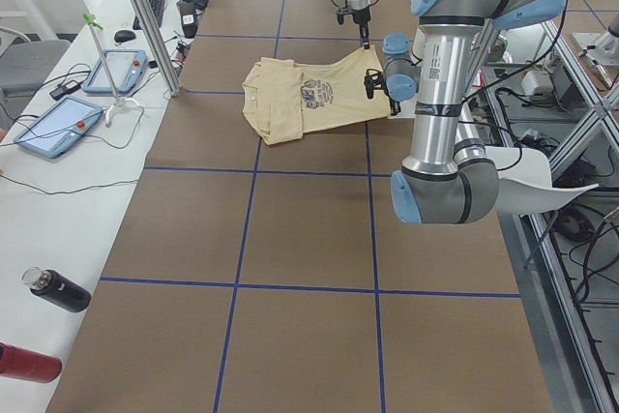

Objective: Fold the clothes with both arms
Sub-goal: 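Lift both hem corners and carry them over the shirt toward the collar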

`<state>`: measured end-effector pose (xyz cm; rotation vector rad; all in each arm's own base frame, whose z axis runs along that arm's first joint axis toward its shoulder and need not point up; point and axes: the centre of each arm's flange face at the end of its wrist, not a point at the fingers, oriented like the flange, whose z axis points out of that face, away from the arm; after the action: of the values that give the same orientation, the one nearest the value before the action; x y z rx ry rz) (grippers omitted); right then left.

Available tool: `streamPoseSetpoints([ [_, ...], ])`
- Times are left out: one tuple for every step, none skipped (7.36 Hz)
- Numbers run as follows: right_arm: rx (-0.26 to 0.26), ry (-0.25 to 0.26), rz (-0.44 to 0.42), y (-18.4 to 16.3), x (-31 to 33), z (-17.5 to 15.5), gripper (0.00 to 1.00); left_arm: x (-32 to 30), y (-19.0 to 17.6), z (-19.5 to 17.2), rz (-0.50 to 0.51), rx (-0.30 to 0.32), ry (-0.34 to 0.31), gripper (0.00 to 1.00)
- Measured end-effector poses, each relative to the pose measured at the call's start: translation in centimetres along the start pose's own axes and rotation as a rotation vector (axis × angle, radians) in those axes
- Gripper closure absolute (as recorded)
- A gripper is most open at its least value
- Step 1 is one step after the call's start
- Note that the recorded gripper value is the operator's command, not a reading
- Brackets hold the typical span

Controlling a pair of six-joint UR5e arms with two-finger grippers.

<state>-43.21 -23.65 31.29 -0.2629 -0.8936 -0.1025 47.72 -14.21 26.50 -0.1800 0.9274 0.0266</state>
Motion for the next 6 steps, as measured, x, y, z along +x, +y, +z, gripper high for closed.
streamPoseSetpoints([
  [0.012, -0.013, 0.002, -0.6, -0.1, -0.8, 1.0, 0.1, -1.2, -1.4, -0.012, 0.022, 0.021, 1.0],
  [0.054, -0.034, 0.014, -2.6, -0.3, -2.5, 1.0, 0.1, -3.3, -3.7, -0.03, 0.066, 0.054, 1.0],
  [0.109, -0.061, 0.033, -5.3, -0.7, -4.7, 1.0, 0.4, -5.9, -6.2, -0.035, 0.122, 0.092, 1.0],
  [0.168, -0.083, 0.052, -8.4, -1.2, -6.9, 1.0, 0.7, -9.2, -9.2, -0.029, 0.197, 0.128, 1.0],
  [0.229, -0.093, 0.065, -11.9, -1.3, -9.1, 1.0, 0.4, -13.1, -12.3, -0.015, 0.272, 0.149, 1.0],
  [0.289, -0.099, 0.078, -15.6, -1.3, -11.5, 1.0, -0.3, -17.4, -15.1, 0.0, 0.326, 0.151, 1.0],
])
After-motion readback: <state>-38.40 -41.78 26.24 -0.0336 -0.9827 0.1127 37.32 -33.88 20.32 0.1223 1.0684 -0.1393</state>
